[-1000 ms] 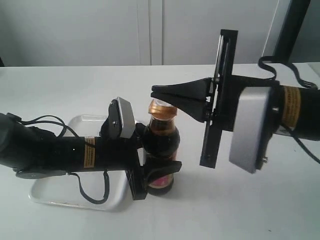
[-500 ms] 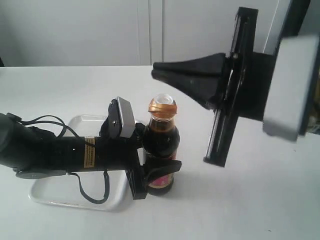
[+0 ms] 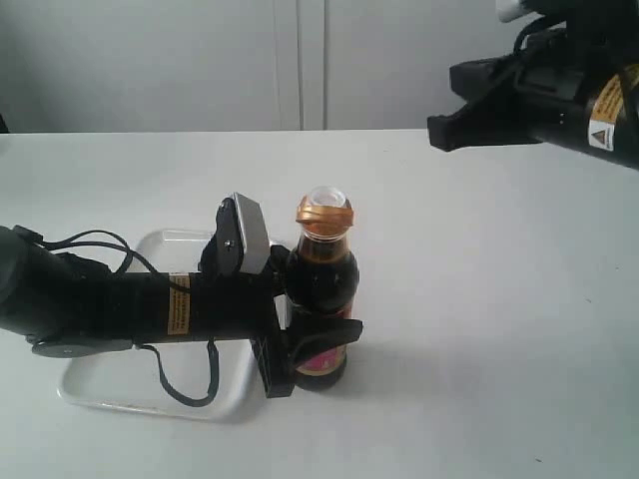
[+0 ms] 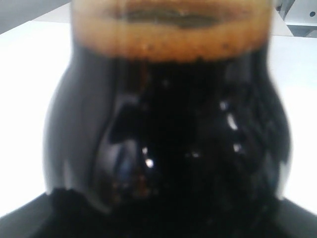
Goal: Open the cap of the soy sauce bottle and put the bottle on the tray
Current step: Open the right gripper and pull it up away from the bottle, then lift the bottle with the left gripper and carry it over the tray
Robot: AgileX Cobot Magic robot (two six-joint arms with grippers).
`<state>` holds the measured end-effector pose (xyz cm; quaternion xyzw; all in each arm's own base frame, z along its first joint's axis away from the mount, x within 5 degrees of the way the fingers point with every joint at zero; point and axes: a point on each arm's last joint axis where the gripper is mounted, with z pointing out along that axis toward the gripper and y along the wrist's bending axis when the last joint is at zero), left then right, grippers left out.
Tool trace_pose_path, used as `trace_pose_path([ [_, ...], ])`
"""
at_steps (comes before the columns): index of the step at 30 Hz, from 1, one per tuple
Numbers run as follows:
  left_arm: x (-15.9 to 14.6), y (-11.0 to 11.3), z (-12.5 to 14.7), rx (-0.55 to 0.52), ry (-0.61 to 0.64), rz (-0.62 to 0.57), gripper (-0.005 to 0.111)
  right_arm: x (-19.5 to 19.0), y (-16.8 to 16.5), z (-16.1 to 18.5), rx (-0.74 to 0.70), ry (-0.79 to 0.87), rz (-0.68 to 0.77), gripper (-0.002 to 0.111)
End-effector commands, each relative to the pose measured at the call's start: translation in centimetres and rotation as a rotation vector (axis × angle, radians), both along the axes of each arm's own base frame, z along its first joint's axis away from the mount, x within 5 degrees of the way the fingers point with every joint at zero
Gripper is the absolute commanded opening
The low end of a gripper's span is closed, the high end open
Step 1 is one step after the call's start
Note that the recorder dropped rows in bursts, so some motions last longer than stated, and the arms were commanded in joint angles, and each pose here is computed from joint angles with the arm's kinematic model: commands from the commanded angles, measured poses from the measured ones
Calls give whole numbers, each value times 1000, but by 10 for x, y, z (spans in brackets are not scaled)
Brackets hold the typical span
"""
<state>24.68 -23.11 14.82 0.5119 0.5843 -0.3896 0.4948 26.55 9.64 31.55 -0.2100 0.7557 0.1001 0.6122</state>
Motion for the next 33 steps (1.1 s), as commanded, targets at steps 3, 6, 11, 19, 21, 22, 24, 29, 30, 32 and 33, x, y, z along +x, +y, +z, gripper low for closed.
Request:
trace_pose_path([
  [3, -1, 0, -2, 14, 7, 9, 0, 1, -31, -6, -309, 204, -271, 0],
  [6, -1, 0, -1, 11, 6, 12, 0, -5, -42, -16, -423, 328, -341, 0],
  [11, -3, 1, 16, -20, 8, 7, 0, -4, -34, -40, -508, 644, -233, 0],
  [19, -5, 2, 30, -49, 13, 14, 0, 6, -2, -50, -385, 906, 7, 0],
  [21, -5, 3, 33, -58, 13, 21, 0, 9, 0, -53, -380, 910, 16, 0],
  [22, -5, 3, 34, -63, 12, 25, 0, 10, 0, -54, -379, 903, 12, 0],
  [24, -4, 3, 38, -77, 9, 39, 0, 13, 0, -54, -368, 890, 3, 0],
  [29, -6, 5, 54, -113, -12, 51, 0, 14, -1, -53, -362, 878, -3, 0],
  [30, -7, 6, 58, -119, -22, 50, 0, 14, -1, -53, -361, 875, -3, 0],
  [32, -8, 7, 65, -133, -39, 52, 0, 14, -1, -53, -360, 871, -4, 0],
  [33, -9, 7, 69, -144, -39, 57, 0, 15, 0, -53, -359, 868, -4, 0],
])
